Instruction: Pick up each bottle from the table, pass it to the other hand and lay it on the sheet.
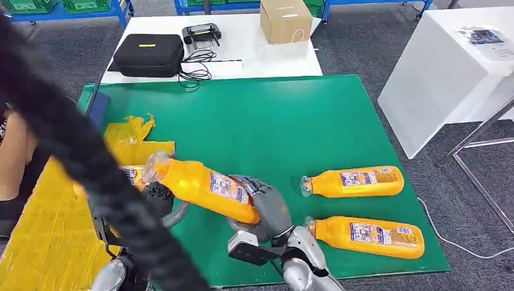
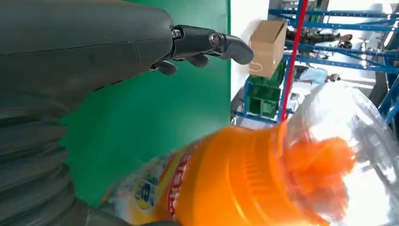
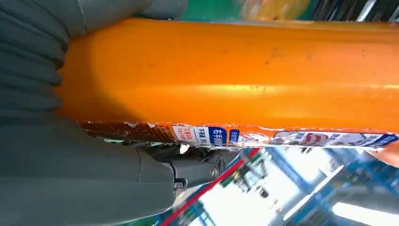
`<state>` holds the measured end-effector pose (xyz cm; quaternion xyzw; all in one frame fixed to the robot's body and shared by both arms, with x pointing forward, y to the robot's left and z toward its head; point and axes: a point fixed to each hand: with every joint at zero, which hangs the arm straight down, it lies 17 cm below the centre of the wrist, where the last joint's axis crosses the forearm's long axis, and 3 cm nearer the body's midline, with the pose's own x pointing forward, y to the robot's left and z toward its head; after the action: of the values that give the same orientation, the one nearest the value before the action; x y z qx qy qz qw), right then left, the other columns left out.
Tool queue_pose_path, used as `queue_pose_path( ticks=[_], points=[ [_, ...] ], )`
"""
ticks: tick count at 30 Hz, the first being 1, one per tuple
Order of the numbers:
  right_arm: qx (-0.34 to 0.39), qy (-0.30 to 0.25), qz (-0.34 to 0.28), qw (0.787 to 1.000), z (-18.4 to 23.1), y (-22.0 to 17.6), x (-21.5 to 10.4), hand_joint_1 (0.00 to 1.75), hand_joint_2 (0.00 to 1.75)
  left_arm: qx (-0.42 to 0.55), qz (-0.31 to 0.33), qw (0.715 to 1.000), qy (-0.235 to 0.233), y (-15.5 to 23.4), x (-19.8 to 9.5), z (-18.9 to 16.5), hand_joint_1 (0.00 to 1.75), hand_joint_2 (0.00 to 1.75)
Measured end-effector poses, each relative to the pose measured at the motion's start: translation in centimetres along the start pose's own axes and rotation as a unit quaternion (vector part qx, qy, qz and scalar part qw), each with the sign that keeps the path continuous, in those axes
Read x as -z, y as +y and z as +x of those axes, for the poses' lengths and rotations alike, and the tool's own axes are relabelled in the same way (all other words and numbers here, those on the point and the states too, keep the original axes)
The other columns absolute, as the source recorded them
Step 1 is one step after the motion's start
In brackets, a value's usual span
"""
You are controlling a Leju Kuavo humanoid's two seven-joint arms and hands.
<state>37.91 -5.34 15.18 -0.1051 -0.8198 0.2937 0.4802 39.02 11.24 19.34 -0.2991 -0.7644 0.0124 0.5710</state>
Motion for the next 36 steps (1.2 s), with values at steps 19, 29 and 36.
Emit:
queue_pose_path(
  ticks=[19, 29, 36],
  points=[
    [0.019, -0.015, 0.064, 0.998, 1.0, 4.5, -0.1, 1.75, 1.75, -0.011, -0.009, 1.000, 0.002, -0.5, 0.6, -0.3, 0.00, 1.75],
    [0.028, -0.020, 0.116, 0.993, 1.5, 8.5, -0.4, 1.75, 1.75, -0.015, -0.014, 1.000, 0.005, -1.0, 0.7, -0.6, 0.00, 1.75],
    [0.030, -0.020, 0.126, 0.991, 1.4, 9.1, -0.5, 1.75, 1.75, -0.005, -0.013, 1.000, 0.007, -1.4, 0.6, -1.1, 0.00, 1.75]
  ],
)
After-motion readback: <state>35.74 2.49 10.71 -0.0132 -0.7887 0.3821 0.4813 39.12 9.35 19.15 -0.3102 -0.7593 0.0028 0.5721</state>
